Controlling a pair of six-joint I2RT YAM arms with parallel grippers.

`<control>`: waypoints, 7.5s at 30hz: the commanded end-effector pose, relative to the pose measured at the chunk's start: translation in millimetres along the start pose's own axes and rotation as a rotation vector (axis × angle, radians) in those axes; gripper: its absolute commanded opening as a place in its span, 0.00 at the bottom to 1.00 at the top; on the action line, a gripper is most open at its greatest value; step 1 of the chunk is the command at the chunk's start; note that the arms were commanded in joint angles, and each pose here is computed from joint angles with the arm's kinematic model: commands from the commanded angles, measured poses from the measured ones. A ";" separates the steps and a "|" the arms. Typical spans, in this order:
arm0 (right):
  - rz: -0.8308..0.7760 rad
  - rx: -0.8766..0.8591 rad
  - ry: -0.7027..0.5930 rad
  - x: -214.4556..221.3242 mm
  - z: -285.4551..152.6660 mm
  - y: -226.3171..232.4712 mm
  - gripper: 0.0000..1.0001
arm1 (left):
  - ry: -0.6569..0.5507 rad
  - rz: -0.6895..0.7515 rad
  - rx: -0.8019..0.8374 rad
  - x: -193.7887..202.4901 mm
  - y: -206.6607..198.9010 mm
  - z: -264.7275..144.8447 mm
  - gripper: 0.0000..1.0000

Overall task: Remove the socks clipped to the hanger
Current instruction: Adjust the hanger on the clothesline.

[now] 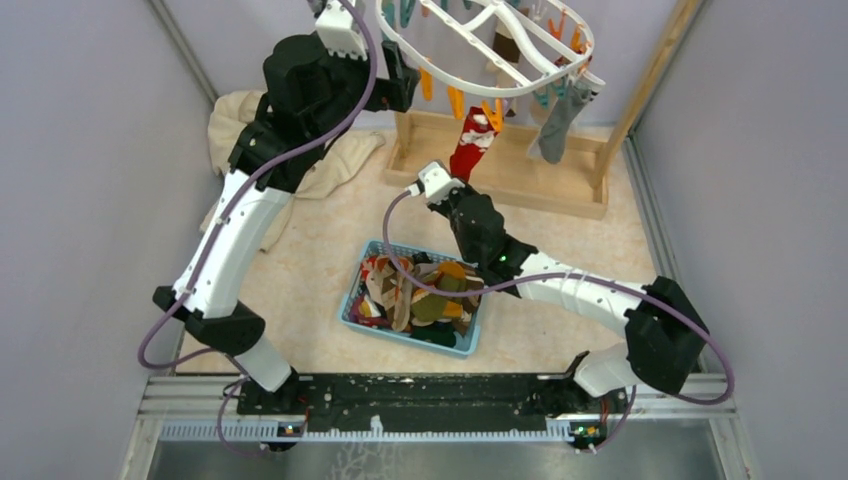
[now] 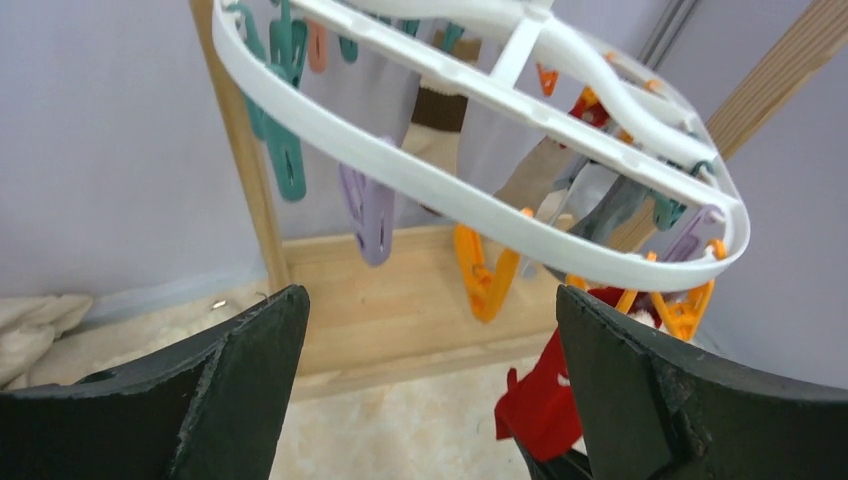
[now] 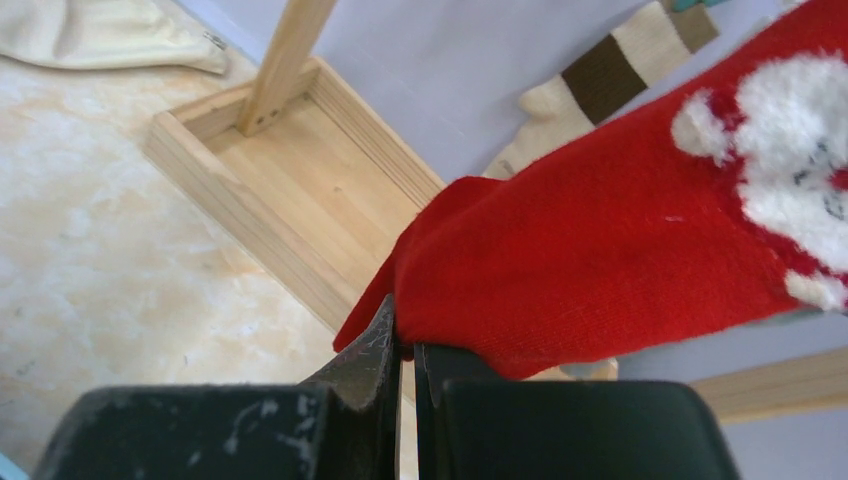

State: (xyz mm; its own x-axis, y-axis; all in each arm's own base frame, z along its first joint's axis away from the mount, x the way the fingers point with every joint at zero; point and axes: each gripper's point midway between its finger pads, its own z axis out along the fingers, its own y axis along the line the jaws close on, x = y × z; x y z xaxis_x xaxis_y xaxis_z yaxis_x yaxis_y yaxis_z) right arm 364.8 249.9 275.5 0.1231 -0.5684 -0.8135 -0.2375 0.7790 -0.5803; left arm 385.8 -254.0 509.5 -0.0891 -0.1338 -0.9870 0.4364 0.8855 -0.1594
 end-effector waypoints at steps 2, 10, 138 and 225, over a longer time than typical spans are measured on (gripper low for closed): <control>0.015 0.116 -0.024 -10.5 -21.3 -35.0 0.00 | -0.093 0.008 0.032 -32.4 -9.7 10.4 0.99; 0.024 0.128 -0.013 -5.4 -32.0 -43.5 0.00 | -0.079 0.002 0.004 -7.0 1.8 58.1 0.99; -0.157 -0.173 -0.149 -72.3 5.1 55.1 0.00 | 0.216 0.077 0.316 63.0 -14.2 40.8 0.99; -0.144 -0.247 -0.162 -47.3 -26.1 53.6 0.00 | -0.103 -0.145 1.083 57.8 -70.7 50.2 0.86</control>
State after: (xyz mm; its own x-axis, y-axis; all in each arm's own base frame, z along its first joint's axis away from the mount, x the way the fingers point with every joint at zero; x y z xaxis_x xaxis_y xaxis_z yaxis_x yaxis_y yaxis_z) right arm 330.9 308.5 264.8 0.2817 -0.6558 -0.7004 -0.4272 0.5679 -0.7035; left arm 398.9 -352.0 425.7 -0.2519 -0.2216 -0.9421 0.9657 0.0062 -0.2596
